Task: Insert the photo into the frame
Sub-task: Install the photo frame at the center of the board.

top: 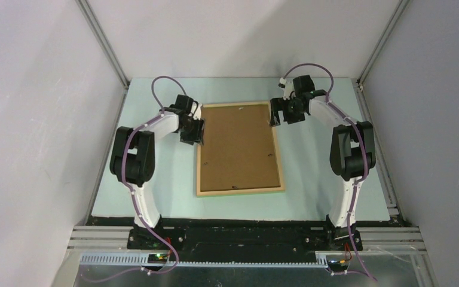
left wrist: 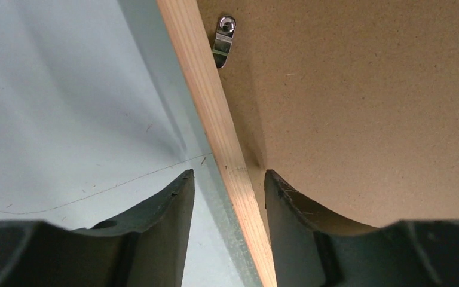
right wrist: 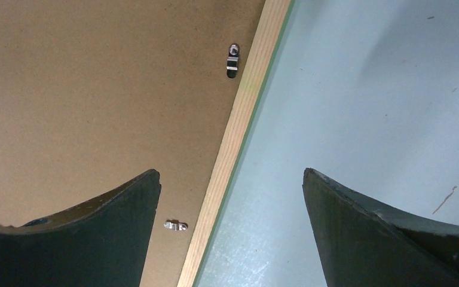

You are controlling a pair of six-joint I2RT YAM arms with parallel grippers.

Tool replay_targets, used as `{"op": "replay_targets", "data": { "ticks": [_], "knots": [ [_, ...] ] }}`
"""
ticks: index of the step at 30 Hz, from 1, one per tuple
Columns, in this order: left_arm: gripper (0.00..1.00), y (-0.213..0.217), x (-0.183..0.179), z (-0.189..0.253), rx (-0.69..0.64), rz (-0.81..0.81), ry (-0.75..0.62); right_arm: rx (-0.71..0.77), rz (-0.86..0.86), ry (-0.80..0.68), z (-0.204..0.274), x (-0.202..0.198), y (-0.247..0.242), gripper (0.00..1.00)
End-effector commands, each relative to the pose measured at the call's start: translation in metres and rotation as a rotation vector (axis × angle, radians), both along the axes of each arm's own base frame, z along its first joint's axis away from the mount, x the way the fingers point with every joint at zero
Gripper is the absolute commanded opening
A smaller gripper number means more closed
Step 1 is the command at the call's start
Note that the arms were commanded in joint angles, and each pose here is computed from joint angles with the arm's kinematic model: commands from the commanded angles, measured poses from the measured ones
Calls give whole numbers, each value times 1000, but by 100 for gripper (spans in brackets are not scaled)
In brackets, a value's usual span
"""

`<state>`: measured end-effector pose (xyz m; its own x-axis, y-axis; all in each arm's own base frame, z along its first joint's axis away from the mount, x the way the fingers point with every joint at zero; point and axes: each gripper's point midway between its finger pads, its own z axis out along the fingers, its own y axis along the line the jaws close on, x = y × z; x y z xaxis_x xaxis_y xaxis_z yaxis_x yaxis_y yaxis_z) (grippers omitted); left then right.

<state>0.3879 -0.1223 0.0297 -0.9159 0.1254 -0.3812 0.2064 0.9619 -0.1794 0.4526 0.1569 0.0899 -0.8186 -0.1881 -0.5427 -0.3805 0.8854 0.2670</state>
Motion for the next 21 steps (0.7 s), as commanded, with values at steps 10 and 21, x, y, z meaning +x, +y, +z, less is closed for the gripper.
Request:
{"op": "replay_targets", "data": {
  "ticks": [10,21],
  "knots": [
    [31,-9,4,-8,-18,29,13,10,-63,-40,0,31,1,92],
    [15,-12,-5,-19,-37,51,60,25,-99,-15,-11,46,8,92]
  ]
}}
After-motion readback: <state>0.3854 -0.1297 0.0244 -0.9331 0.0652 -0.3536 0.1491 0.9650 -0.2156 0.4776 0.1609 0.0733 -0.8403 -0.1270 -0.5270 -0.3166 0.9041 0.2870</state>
